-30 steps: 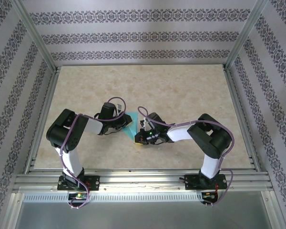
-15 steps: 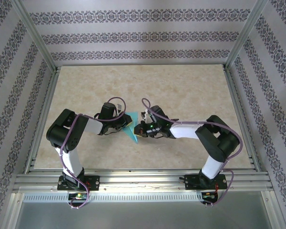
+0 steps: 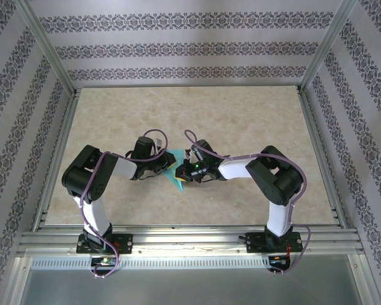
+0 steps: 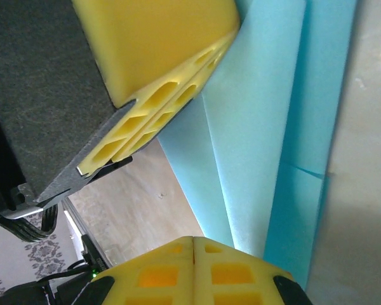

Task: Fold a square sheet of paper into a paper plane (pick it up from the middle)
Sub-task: Fourth fold the wing at the center of the table.

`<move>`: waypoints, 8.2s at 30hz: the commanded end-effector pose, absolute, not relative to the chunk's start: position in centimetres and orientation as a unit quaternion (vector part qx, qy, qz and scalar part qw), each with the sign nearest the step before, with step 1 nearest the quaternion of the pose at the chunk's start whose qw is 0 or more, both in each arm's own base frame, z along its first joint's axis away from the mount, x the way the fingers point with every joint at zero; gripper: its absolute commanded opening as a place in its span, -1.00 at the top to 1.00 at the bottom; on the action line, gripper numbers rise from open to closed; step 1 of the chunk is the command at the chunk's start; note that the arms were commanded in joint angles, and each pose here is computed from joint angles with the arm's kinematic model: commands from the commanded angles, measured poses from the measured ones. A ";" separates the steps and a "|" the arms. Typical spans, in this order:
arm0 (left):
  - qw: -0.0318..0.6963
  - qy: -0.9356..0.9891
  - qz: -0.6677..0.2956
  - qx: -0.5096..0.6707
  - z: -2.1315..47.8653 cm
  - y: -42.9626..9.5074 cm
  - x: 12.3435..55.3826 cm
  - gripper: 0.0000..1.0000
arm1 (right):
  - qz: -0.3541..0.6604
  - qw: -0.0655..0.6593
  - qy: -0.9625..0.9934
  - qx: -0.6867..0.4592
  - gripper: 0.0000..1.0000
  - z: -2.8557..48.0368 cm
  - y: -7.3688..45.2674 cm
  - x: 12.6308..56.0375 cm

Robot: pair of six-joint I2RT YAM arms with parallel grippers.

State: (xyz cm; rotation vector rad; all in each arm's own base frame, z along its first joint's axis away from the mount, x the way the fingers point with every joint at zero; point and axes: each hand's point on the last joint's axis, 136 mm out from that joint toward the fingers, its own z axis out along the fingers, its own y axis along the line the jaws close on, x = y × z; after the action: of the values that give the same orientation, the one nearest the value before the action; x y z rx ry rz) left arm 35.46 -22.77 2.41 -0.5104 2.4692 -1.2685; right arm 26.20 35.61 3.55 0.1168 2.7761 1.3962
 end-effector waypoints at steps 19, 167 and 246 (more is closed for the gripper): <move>0.130 0.878 -0.418 -0.194 -0.1 -22.2 33.7 0.77 | 0.411 -0.030 0.909 0.064 1.00 -0.4 34.3 22.5; 0.144 0.879 -0.448 -0.077 6.5 -27.0 30.8 0.65 | 0.356 -0.058 0.933 -0.015 1.00 -1.3 27.0 21.7; 0.140 0.924 -0.325 -0.145 0.8 -21.2 36.2 0.72 | 0.326 -0.082 0.941 -0.049 1.00 -1.5 25.2 20.6</move>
State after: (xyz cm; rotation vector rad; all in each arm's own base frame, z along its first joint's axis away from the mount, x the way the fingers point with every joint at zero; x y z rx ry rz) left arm 34.40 -24.19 2.10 -0.3330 2.6646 -1.0757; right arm 22.76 27.94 1.38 -0.2411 2.9523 1.2502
